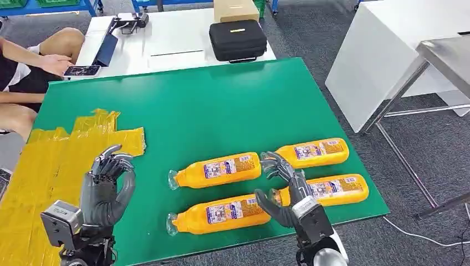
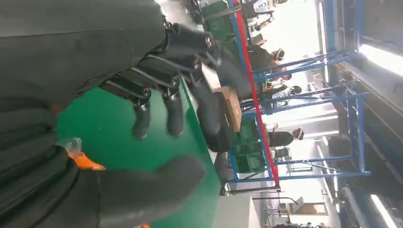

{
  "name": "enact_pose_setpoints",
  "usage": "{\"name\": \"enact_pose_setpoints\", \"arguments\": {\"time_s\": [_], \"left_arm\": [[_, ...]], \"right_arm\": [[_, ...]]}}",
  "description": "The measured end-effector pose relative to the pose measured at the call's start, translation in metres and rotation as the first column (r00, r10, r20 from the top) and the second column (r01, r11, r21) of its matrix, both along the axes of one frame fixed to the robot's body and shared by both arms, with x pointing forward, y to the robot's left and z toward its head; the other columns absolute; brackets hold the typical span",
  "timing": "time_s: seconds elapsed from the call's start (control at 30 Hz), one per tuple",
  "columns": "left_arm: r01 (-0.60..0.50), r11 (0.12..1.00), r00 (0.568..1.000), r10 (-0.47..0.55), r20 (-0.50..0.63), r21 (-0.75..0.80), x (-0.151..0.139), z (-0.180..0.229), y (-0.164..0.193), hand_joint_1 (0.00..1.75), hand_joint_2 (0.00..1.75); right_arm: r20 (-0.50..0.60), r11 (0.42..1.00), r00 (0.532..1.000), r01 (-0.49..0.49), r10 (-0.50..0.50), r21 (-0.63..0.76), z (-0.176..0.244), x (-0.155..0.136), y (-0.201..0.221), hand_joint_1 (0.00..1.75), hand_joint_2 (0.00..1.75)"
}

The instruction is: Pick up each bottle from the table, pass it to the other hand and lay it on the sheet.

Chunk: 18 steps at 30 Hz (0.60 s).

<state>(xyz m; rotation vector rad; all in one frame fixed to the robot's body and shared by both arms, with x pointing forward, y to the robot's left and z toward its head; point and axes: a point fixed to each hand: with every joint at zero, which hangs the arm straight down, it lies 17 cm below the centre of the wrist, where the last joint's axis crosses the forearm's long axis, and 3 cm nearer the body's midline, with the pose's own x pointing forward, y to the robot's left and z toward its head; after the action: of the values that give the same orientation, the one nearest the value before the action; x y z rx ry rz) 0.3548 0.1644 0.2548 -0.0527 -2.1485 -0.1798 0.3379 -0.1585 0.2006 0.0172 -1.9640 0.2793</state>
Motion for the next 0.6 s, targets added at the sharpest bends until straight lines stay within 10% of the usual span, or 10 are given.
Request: {"name": "enact_pose_setpoints", "arguments": {"time_s": [0.33, 0.6], "left_arm": [[0.010, 1.000, 1.000, -0.010, -0.014, 0.011, 0.003, -0.004, -0.005, 0.00, 1.75], [-0.004, 1.000, 0.998, 0.005, -0.055, 0.012, 0.009, -0.019, -0.003, 0.00, 1.75]], "right_arm": [[0.051, 0.979, 0.998, 0.039, -0.029, -0.202, -0.004, 0.002, 0.009, 0.00, 1.75], [0.041, 0.834, 0.997, -0.030, 0.063, -0.550, -0.031, -0.006, 0.052, 0.00, 1.75]]}}
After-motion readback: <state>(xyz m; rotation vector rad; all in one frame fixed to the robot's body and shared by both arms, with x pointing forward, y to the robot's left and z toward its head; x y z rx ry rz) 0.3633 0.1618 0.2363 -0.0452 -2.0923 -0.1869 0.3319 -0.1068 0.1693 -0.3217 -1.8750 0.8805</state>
